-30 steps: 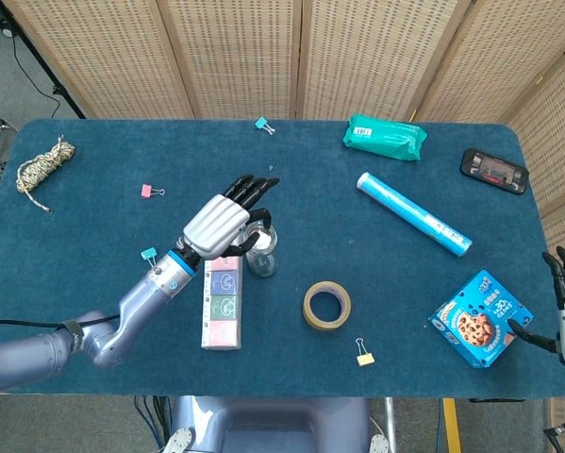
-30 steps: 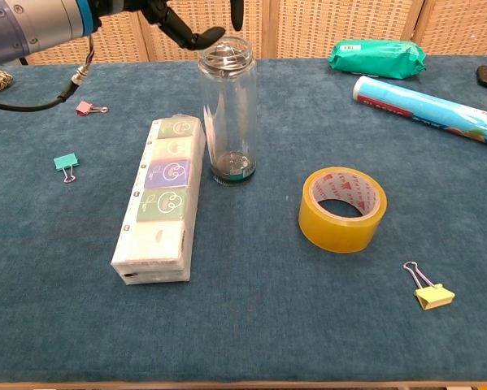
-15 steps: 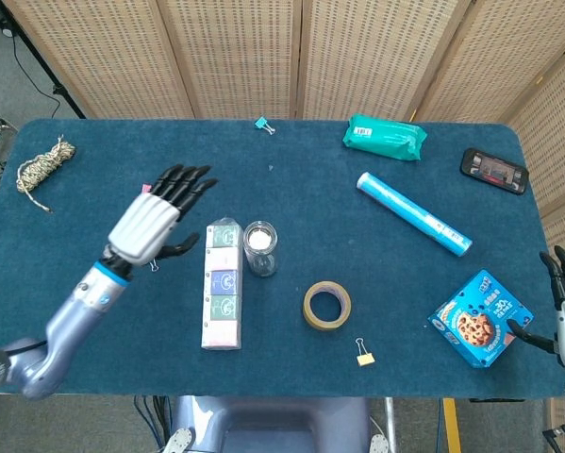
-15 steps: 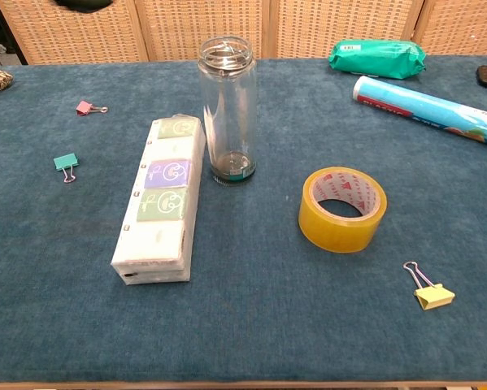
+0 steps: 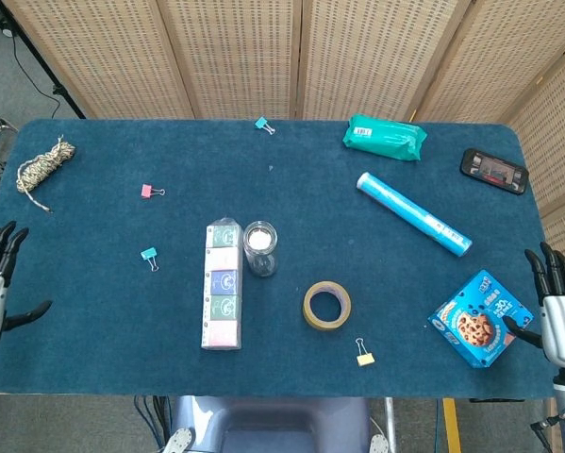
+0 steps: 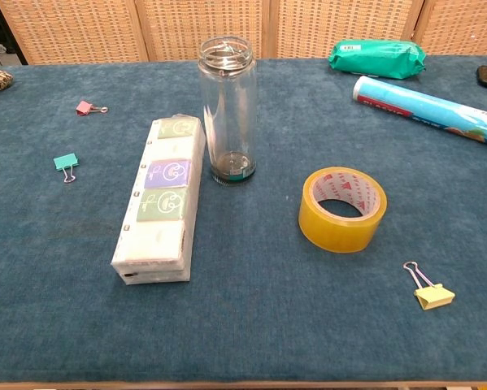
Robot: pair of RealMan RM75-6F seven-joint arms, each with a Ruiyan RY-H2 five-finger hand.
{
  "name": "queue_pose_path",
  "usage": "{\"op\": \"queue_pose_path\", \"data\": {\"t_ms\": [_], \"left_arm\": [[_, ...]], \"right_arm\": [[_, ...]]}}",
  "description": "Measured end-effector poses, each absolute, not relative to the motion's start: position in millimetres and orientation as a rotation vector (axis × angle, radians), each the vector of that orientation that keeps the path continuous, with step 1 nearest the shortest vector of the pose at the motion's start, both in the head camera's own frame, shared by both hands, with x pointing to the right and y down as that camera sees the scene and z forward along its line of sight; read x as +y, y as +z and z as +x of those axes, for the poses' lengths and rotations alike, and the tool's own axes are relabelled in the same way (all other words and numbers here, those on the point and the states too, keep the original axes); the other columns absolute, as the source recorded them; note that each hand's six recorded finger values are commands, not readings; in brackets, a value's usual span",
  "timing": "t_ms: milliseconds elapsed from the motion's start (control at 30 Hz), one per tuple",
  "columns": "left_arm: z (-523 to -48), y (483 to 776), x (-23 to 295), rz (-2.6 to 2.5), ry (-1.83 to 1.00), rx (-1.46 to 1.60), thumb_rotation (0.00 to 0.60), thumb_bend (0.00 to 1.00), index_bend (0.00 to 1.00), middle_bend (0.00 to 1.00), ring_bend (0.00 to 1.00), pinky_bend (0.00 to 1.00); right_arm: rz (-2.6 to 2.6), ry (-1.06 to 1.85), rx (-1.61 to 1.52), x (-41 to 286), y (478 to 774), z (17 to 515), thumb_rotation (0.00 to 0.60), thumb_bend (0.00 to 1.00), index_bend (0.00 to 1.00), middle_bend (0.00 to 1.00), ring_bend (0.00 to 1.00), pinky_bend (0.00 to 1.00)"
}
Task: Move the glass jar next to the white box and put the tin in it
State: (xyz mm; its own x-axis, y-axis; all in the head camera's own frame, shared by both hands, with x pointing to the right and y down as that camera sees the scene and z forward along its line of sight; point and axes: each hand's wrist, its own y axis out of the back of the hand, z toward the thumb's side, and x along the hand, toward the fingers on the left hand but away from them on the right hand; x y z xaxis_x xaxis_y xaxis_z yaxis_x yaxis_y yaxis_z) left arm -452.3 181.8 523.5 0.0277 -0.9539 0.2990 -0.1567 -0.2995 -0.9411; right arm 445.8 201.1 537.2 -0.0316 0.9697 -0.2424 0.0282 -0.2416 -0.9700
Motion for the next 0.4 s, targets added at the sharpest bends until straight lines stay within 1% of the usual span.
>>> {"op": "queue_pose_path", "data": {"t_ms": [33,133,300,400], "left_arm": [[-458,526,191,-1.567,-1.372,1.178,0.6,0.04,0.0,0.0,0.0,0.0],[-468,534,205,-1.589,-1.412,1.183,0.6,0.04,0.0,0.0,0.0,0.0],[-477,548,214,-1.61,-1.458,1.148,0.6,0.04,0.0,0.0,0.0,0.0],[-478,549,214,-1.61,-1.453,1.138,0.6,0.04,0.0,0.0,0.0,0.0]], "right_arm": [[-1.39,1.407,-1.127,202,538,446,0.6,0.09,0.0,0.0,0.0,0.0],[-1.388,1.409,-1.128,202,537,447,0.6,0.09,0.0,0.0,0.0,0.0],[-1.383,1.414,-1.125,203,537,447,0.6,0.09,0.0,0.0,0.0,0.0],[-1.38,1.417,-1.121,203,537,447,0.6,0.09,0.0,0.0,0.0,0.0]]}}
